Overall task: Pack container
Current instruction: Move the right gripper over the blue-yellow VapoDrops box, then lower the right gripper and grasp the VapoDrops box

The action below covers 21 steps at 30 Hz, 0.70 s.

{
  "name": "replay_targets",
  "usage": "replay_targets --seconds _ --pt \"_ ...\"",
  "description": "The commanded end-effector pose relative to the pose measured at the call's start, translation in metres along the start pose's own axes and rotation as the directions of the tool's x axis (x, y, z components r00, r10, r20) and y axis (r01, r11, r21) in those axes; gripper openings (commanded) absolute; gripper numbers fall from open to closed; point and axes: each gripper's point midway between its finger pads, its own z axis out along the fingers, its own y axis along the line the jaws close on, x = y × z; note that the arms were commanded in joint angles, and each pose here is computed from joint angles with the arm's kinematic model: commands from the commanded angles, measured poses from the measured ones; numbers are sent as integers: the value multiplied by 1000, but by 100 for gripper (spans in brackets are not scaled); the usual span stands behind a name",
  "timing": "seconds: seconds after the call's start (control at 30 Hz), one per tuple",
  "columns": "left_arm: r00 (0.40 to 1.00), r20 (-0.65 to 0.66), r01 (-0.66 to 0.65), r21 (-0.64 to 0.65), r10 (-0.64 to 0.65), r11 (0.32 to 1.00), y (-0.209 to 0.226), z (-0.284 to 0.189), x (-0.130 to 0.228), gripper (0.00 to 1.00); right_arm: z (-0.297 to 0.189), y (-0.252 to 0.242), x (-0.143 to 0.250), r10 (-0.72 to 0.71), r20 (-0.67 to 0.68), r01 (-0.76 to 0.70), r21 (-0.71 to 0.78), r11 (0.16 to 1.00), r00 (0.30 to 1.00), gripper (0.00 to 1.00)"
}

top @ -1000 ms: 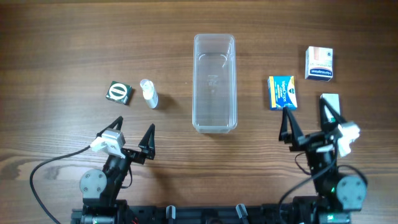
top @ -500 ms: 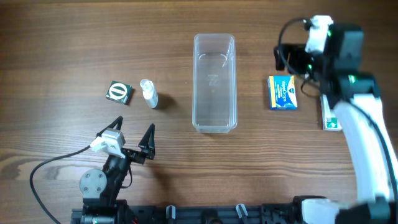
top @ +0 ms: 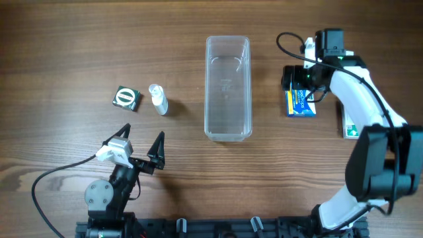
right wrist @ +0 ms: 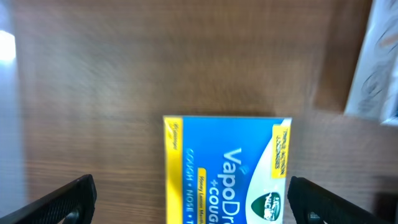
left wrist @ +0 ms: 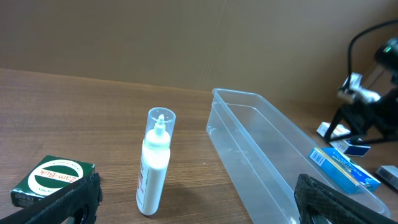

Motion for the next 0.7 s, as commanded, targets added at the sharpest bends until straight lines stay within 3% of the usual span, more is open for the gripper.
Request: replay_targets --seconds 0.0,0.27,0.67 --pt "1000 3 -15 -9 16 1000 3 0 1 100 24 -7 11 -18 -72 21 36 999 997 100" --pt "1000 3 -15 -9 16 1000 3 0 1 100 40 -19 34 -20 -176 36 91 995 984 100" --pt "1000 3 -15 -9 16 1000 3 0 1 100 40 -18 39 50 -189 -34 88 996 981 100"
